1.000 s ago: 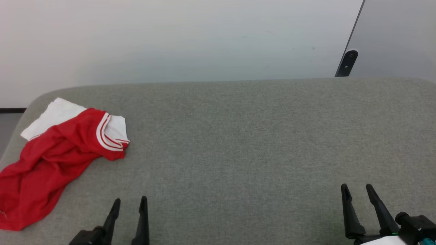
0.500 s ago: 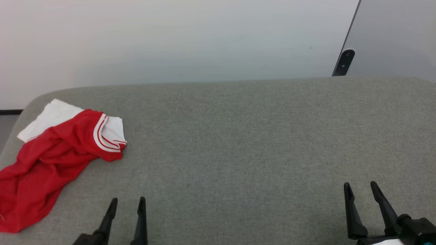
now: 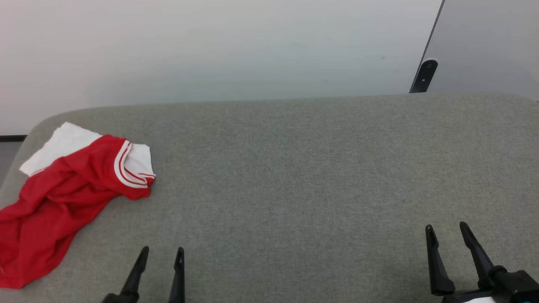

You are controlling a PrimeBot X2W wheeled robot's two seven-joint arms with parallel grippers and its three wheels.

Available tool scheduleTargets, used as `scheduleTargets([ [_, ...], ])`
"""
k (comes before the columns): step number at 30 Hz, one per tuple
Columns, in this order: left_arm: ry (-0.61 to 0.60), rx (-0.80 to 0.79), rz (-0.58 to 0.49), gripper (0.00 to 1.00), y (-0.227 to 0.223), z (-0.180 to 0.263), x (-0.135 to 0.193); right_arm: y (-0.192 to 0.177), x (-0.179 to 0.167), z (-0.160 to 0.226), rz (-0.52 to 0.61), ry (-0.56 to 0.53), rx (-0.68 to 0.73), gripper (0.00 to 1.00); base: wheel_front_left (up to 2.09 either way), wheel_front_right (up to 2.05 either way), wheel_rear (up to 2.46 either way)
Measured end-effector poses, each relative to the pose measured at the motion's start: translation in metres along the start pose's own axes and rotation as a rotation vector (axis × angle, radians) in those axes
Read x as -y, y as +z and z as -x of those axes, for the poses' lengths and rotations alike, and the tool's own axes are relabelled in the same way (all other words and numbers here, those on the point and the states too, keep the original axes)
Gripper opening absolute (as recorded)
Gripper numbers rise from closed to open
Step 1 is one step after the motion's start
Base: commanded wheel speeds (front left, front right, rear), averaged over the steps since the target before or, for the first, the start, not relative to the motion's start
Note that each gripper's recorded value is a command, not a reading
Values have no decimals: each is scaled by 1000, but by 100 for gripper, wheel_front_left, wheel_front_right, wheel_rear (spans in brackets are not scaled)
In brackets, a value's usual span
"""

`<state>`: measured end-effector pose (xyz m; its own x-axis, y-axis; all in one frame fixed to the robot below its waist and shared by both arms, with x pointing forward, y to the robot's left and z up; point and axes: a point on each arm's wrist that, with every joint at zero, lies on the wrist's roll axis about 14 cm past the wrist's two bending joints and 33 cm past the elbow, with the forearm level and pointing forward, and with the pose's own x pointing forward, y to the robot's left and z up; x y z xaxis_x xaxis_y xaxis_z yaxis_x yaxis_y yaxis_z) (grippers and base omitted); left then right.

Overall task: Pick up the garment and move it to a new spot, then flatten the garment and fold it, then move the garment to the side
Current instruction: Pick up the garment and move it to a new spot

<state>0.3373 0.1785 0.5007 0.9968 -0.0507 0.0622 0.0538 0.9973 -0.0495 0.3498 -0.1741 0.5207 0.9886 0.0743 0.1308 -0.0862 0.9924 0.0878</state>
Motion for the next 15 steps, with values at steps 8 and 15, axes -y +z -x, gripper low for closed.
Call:
scheduleTargets([
  [8,-2,3,-3,100,0,2,-1,1,-1,-1,-9,3,8,100,0,0,0],
  [15,43,-1,2,100,-1,9,-15,0,-14,-7,-36,40,8,100,0,0,0],
])
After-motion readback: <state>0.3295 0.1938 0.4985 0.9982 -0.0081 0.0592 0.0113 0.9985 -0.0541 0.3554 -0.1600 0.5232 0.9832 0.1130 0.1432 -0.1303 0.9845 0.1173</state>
